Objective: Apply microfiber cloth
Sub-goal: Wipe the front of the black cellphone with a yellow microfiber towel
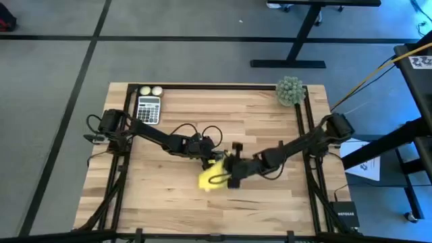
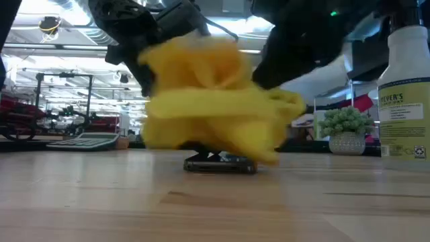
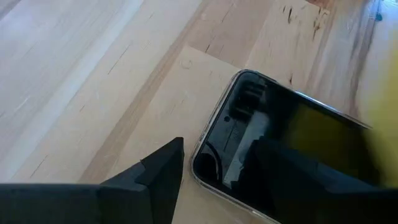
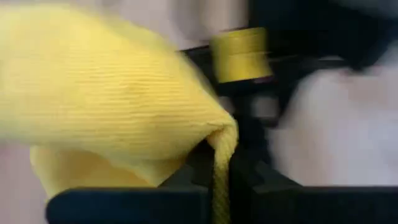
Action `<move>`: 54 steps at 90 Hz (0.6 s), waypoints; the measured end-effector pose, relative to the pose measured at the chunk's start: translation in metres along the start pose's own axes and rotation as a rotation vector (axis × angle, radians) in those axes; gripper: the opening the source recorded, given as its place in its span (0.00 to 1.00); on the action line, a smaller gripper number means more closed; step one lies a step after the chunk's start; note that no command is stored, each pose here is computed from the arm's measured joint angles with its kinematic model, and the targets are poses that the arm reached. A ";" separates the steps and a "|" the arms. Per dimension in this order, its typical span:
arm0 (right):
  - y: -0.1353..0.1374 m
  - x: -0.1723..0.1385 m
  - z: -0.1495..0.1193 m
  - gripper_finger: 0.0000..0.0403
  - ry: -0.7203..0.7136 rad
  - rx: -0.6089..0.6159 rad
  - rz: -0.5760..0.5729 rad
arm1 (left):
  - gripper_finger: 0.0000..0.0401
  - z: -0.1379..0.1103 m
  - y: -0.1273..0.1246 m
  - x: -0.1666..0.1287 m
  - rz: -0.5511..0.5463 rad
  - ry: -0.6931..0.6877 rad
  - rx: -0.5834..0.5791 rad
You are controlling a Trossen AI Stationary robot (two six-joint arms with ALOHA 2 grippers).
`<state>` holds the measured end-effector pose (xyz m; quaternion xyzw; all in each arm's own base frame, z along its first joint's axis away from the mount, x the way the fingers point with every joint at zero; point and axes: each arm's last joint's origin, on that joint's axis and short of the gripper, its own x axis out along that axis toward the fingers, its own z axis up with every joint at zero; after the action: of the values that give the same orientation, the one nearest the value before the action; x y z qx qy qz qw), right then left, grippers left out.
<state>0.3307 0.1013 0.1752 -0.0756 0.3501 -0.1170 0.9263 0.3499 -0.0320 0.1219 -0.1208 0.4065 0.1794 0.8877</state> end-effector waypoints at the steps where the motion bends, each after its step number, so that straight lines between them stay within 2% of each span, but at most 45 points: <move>1: -0.002 0.001 0.000 0.00 0.003 0.000 -0.007 | 0.48 0.000 0.000 0.000 0.000 0.000 0.000; 15: -0.017 0.033 -0.011 0.00 0.082 0.043 -0.028 | 0.48 0.000 0.000 0.000 0.001 -0.001 0.000; 28: -0.013 0.057 -0.028 0.00 0.145 0.108 0.022 | 0.48 0.000 0.000 0.000 0.001 -0.001 0.001; 46: 0.006 0.059 -0.033 0.00 0.130 0.114 0.082 | 0.48 0.000 0.001 0.000 0.003 0.000 -0.001; 54: 0.018 0.051 -0.031 0.00 0.120 0.120 0.183 | 0.48 0.000 0.001 0.000 0.002 -0.001 -0.004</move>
<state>0.3506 0.1031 0.1162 0.0192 0.4026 -0.0568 0.9134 0.3500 -0.0313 0.1219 -0.1222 0.4057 0.1812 0.8875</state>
